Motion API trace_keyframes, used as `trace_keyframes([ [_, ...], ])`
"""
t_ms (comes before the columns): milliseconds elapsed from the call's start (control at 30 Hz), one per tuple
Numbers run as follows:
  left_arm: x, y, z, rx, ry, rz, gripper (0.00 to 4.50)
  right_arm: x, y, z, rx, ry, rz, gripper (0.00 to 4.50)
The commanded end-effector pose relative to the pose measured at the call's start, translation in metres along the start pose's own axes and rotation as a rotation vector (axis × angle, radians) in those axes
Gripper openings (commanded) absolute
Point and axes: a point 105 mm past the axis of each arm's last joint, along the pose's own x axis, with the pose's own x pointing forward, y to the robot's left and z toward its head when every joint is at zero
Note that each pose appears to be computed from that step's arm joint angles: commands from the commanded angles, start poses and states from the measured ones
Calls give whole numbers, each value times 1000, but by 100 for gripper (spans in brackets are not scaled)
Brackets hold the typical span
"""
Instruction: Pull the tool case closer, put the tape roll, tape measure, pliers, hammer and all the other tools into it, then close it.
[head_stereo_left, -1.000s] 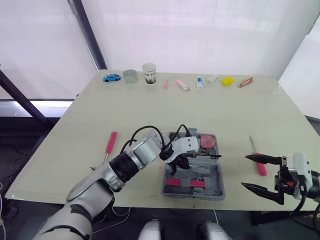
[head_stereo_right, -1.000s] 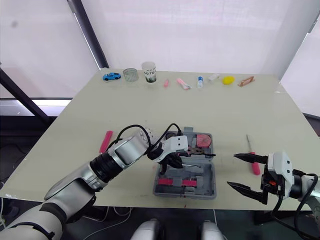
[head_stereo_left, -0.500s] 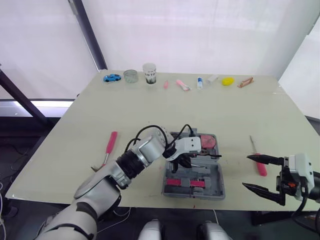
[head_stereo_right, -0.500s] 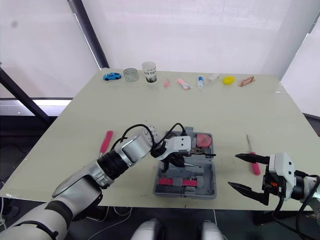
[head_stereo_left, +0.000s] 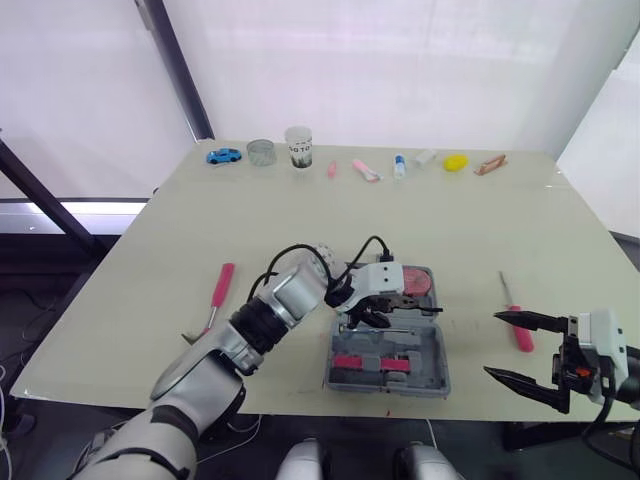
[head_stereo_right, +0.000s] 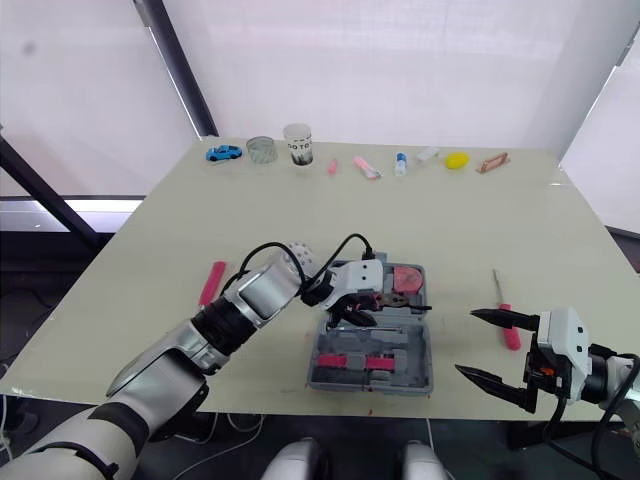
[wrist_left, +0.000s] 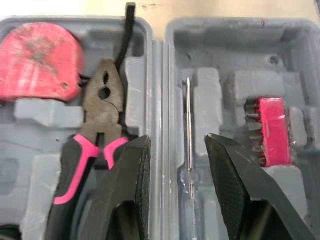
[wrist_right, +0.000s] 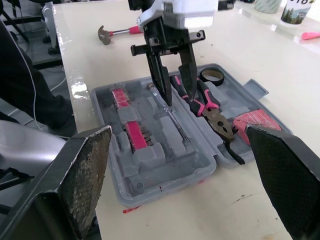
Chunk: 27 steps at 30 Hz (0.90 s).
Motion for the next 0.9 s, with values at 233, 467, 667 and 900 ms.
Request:
trace_keyframes([
  [233,-18,-4,-4,-55,-197,16,1,3,1,7,-42,-32,1,450],
  [467,-5,-10,-20,-53,-177,25,1,4,-1,7,-42,-34,5,450],
  [667,6,-9,-34,-50,-127,49,1,4,-2,8,-46,-33,4,450],
  [900,22,-20,-65,-61,-3,11,1,4,-2,9,-47,-32,2,450],
])
